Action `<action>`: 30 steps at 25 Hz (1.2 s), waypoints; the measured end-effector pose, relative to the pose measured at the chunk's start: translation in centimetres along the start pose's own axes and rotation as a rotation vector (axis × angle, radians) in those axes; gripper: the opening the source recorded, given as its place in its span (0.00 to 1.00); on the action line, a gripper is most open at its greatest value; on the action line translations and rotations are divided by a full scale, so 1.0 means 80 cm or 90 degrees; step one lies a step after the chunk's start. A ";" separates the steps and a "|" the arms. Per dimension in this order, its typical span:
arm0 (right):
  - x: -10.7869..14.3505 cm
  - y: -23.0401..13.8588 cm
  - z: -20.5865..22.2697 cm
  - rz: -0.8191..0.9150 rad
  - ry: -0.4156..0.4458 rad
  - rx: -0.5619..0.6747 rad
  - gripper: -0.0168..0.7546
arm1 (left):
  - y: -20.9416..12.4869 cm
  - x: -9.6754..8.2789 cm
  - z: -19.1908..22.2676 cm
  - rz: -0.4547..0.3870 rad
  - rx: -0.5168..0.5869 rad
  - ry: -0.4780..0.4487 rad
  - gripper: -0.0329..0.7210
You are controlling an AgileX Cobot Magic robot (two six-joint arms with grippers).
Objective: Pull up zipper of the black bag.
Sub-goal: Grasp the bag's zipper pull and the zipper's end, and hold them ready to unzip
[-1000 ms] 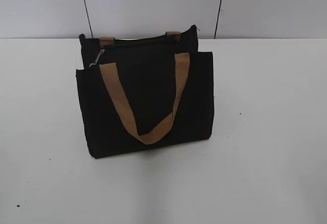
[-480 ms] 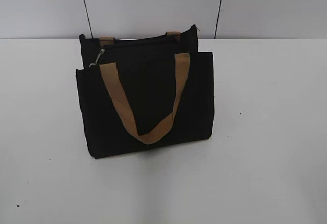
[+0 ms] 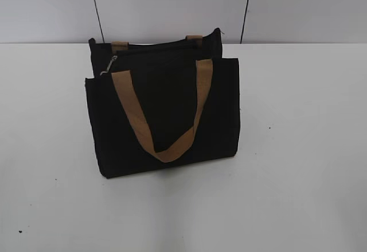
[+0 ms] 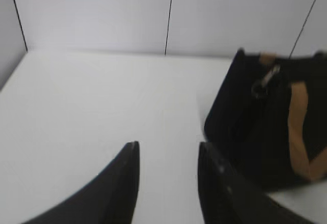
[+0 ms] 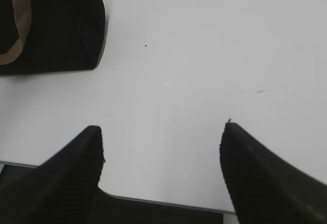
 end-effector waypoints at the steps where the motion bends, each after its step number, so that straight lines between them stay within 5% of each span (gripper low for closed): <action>1: 0.000 0.000 0.000 0.000 0.000 0.000 0.73 | 0.010 0.000 0.000 0.001 -0.042 0.002 0.47; 5: 0.000 0.000 0.000 0.000 0.000 0.000 0.73 | 0.037 0.005 0.025 0.000 -0.143 0.014 0.58; 10: 0.000 0.000 0.000 0.000 0.000 0.000 0.73 | 0.057 0.017 0.085 -0.012 -0.242 0.034 0.58; 19: 0.000 0.000 0.000 0.000 0.000 0.000 0.73 | 0.029 0.036 0.220 0.015 -0.180 0.061 0.52; 30: 0.000 0.000 0.000 0.001 0.002 0.000 0.73 | -0.083 -0.031 0.337 0.116 -0.052 -0.212 0.51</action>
Point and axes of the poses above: a point on each arm's last joint axis where the gripper is mounted, z pointing out along that axis toward the gripper, x along the wrist's bending axis when the last joint is at zero, y = z × x, the point moved 2 cm from there along z, pointing out along that axis toward the gripper, and after that the axes turned 2 degrees about -z, right-handed, at the moved point
